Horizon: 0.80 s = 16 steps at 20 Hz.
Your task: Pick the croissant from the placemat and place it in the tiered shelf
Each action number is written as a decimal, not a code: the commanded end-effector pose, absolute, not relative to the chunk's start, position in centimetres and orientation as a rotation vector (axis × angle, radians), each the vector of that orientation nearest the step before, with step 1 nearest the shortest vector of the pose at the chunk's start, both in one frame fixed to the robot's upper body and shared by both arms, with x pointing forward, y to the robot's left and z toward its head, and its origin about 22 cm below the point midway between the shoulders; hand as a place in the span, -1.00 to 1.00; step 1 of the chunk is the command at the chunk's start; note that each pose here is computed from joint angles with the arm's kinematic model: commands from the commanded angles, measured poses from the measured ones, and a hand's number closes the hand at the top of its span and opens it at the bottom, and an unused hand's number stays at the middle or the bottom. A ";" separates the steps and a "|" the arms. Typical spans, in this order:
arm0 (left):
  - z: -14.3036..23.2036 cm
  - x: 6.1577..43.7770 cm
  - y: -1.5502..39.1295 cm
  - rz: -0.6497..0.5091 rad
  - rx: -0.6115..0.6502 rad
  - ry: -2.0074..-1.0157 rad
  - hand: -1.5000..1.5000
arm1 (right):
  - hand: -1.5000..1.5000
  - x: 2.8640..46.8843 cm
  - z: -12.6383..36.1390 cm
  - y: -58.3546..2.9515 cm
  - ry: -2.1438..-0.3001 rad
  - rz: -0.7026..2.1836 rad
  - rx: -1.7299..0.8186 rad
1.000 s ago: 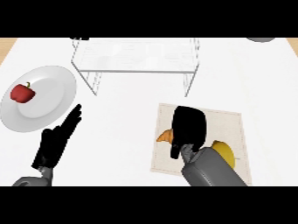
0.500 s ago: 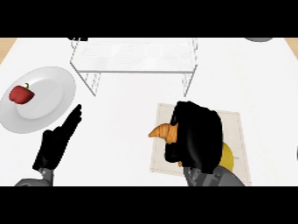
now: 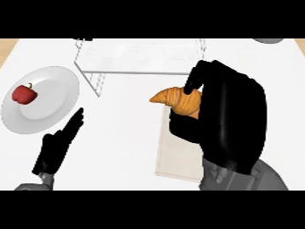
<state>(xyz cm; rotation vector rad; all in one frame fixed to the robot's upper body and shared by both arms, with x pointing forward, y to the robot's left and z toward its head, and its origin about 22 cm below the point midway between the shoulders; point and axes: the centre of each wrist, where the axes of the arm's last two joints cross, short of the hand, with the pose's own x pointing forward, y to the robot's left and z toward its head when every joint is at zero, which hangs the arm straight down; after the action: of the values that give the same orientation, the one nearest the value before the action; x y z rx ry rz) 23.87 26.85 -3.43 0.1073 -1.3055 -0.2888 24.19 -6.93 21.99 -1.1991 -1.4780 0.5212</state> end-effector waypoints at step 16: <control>-2.7 25.1 25.2 -0.308 0.106 -1.336 0.00 | 1.00 41.4 28.5 -7.1 -1.305 0.436 -1.299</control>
<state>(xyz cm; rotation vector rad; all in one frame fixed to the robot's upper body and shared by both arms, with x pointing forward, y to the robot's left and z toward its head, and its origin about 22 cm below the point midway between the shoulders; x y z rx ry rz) 24.56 25.52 -2.96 0.1041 -1.3257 -0.3066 38.56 -7.54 28.81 -1.3010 -1.3295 0.4277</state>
